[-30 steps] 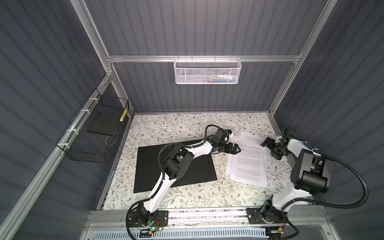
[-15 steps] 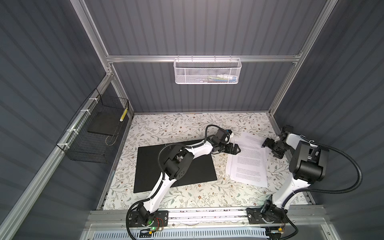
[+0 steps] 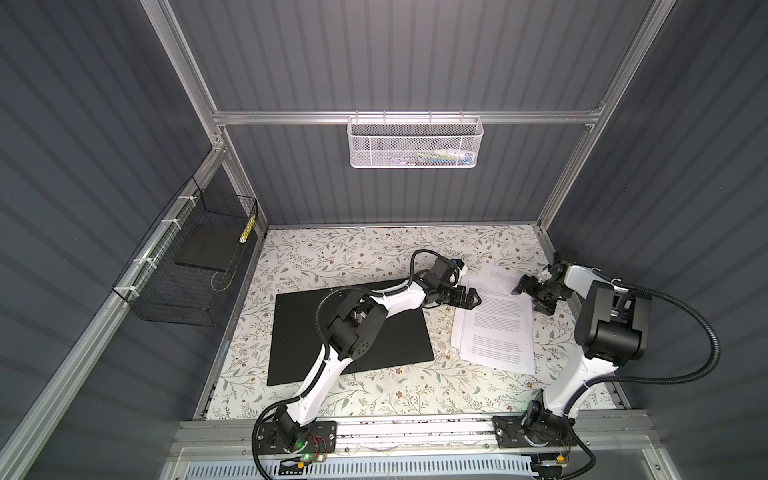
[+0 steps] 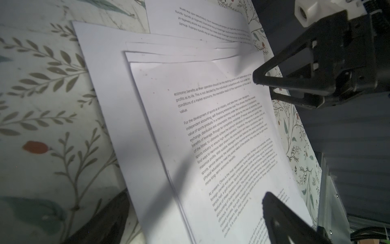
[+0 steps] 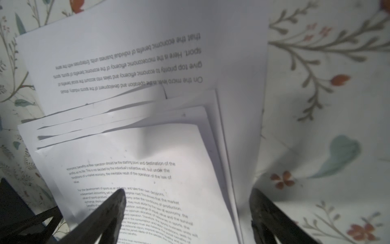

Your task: Put the files into the folder

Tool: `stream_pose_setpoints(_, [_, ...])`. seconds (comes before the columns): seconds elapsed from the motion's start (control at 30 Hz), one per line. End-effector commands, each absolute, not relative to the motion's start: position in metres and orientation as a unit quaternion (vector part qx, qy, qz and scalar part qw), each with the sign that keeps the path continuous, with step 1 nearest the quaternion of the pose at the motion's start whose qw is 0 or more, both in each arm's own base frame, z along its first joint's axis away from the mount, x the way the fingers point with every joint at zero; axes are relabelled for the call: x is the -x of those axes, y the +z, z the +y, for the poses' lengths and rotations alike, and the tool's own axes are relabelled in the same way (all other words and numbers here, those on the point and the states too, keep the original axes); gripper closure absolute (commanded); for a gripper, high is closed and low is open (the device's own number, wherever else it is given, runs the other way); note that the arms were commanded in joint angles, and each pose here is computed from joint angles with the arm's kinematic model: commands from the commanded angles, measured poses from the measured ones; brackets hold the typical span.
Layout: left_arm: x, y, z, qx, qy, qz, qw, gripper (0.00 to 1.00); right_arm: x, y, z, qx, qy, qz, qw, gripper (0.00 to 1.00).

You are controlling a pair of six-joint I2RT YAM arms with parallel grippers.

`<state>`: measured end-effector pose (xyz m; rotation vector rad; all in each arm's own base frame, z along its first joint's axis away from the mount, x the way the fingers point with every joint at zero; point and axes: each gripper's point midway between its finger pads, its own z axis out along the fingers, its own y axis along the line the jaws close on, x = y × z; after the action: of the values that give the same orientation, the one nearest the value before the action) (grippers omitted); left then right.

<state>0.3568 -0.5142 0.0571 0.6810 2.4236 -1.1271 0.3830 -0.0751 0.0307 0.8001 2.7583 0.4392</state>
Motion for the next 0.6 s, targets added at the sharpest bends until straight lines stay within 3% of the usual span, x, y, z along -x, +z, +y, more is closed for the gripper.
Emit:
stream_pose_setpoints(0.0, [-0.341,0.025,-0.494,-0.240,-0.360,0.889,0.151,0.01,-0.381,0.029,-0.051,-0.275,0.211,0.933,0.100,0.10])
stream_pose_setpoints(0.13, [-0.345,0.026,-0.487,-0.236,-0.351,0.893,0.154,0.00,-0.383,0.046,-0.050,-0.279,0.214,0.927,0.133,0.10])
stream_pose_setpoints(0.33, [-0.355,0.041,-0.482,-0.230,-0.358,0.890,0.165,0.00,-0.369,0.078,-0.071,-0.287,0.140,0.930,0.182,0.09])
stream_pose_setpoints(0.57, [-0.367,0.067,-0.472,-0.222,-0.358,0.887,0.187,0.01,-0.346,0.075,-0.069,-0.291,0.120,0.934,0.170,0.08])
